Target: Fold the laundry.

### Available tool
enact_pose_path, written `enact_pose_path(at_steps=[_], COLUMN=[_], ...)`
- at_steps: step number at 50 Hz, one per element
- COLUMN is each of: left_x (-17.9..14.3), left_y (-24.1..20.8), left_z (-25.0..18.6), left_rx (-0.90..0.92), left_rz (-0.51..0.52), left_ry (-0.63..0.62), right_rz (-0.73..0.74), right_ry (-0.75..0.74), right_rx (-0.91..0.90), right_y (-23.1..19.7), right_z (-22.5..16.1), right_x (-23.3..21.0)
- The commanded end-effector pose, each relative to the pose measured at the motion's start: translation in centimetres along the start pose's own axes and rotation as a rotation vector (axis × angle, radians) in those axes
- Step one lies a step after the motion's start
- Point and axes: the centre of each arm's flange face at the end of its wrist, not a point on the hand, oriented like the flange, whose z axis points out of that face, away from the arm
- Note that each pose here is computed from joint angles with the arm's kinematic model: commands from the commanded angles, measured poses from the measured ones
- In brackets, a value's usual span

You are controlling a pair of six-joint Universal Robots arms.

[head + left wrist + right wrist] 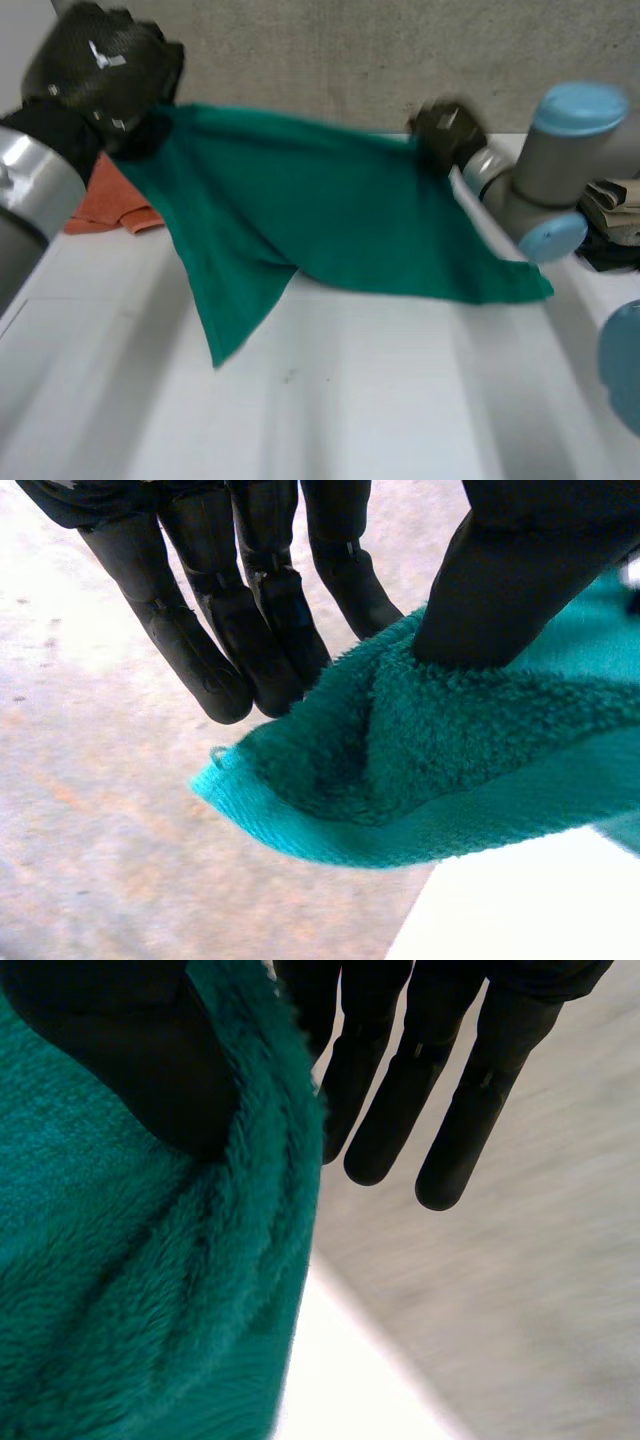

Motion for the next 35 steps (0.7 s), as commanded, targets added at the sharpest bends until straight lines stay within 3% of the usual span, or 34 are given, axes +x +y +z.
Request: enact_pose_path(at_steps=[1,7,13,25,35], left_x=[-4.8,-5.6,-1.7,5.9,6.7], left_y=[1.2,1.5,5.7,15.6,16.2], left_z=[6.9,8.2,6.4,1.7,-0.4], left_rx=[0.113,0.104,-0.045,-0.333,-0.377], left_rz=[0.055,0.004,-0.086,-0.096,-0.093], left_ry=[-0.253,-0.330,-0.204,-0.017,0.032], right_rz=[-0.078,-0.116,-0.128,-0.082,-0.053], right_ry=[0.274,0.279,0.195,-0.032,-0.057], right_rx=[0.426,0.433,0.205,-0.219,-0.372], right_y=[-11.2,-12.3,-7.0,4.0,4.2], right_z=[-1.5,-3.2,-5.0,-9.9,-10.9], right_x=[6.8,6.9,4.1,-3.3,-1.9])
